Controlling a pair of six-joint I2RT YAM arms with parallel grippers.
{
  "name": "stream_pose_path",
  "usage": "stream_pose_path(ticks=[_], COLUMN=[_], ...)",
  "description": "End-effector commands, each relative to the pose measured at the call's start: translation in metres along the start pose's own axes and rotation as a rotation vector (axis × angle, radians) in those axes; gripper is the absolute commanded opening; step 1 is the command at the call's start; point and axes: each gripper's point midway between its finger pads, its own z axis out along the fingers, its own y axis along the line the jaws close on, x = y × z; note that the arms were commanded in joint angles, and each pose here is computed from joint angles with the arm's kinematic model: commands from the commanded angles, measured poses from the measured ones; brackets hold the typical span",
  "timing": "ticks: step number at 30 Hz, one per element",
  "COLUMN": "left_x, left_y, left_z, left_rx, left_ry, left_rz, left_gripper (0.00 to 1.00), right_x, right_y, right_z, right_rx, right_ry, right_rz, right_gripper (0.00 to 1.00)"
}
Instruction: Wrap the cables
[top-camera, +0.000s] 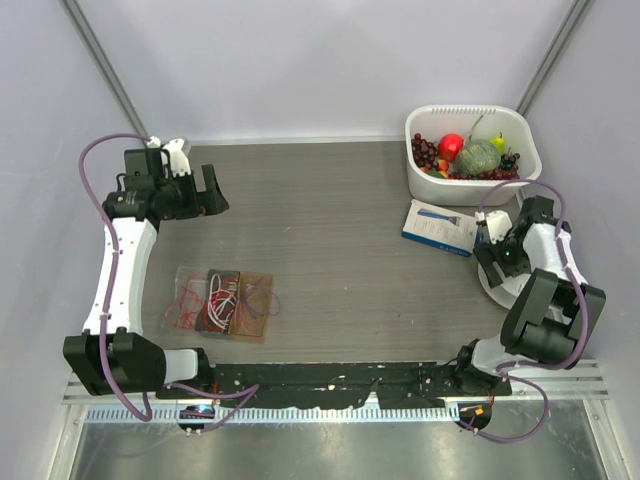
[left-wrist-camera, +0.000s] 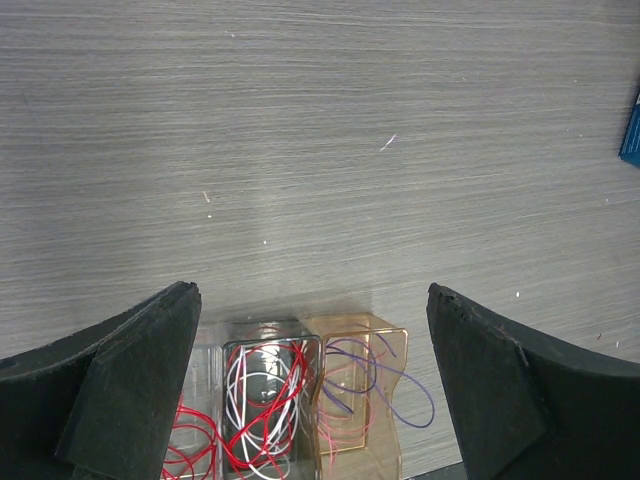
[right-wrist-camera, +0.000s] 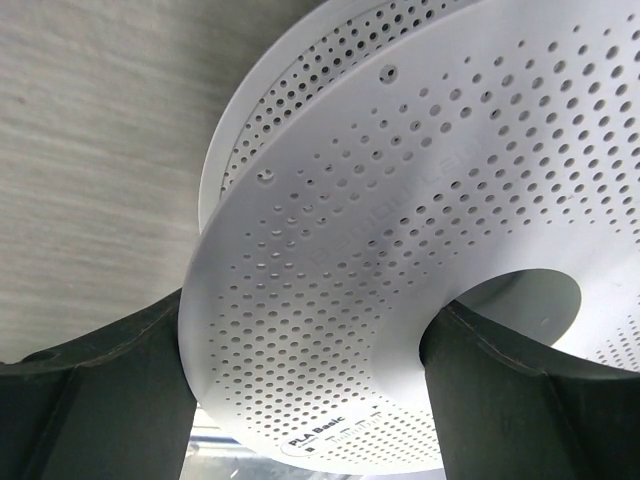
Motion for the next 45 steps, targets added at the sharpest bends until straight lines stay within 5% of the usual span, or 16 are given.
stream_pose_path(ticks=[1,14,22,32,39,45], left_x=[-0.017,-0.013,-0.008,0.01,0.037,0.069], left_y=[-0.009,-0.009,-0.015,-0.021,-0.008,0.004], left_z=[-0.005,-0.001,-0.007,-0.021,-0.027,-0.043], left_rx=[0.032,0.037,0.058,0.16,0.102,0.104], left_ry=[-0.042,-0.014,0.025,0.095,0.196,0.299], left_rz=[0.012,-0.028,-0.046,-0.037,0.025,0.218], left_gripper=[1.0,1.0,1.0,1.0,1.0,1.0], right_x=[0.019,-0.072,-0.179,-0.214,-0.21,-0.216], right_y=[-0.01,0.02,0.138,0.275,0.331,0.357], right_z=[-0.033,-0.119,-0.141,-0.1,-0.059,-0.035], right_rx=[0.056,-0.11,-0.162,-0.26,-0.168,-0.168], right_ry=[0.013,-0.244,-0.381,-0.396,-0.384,-0.368], right_rz=[0.015,0.023,-0.312,-0.594,-0.742,-0.745], right_gripper=[0.36,0.33,0.33,0.35,0.37,0.38])
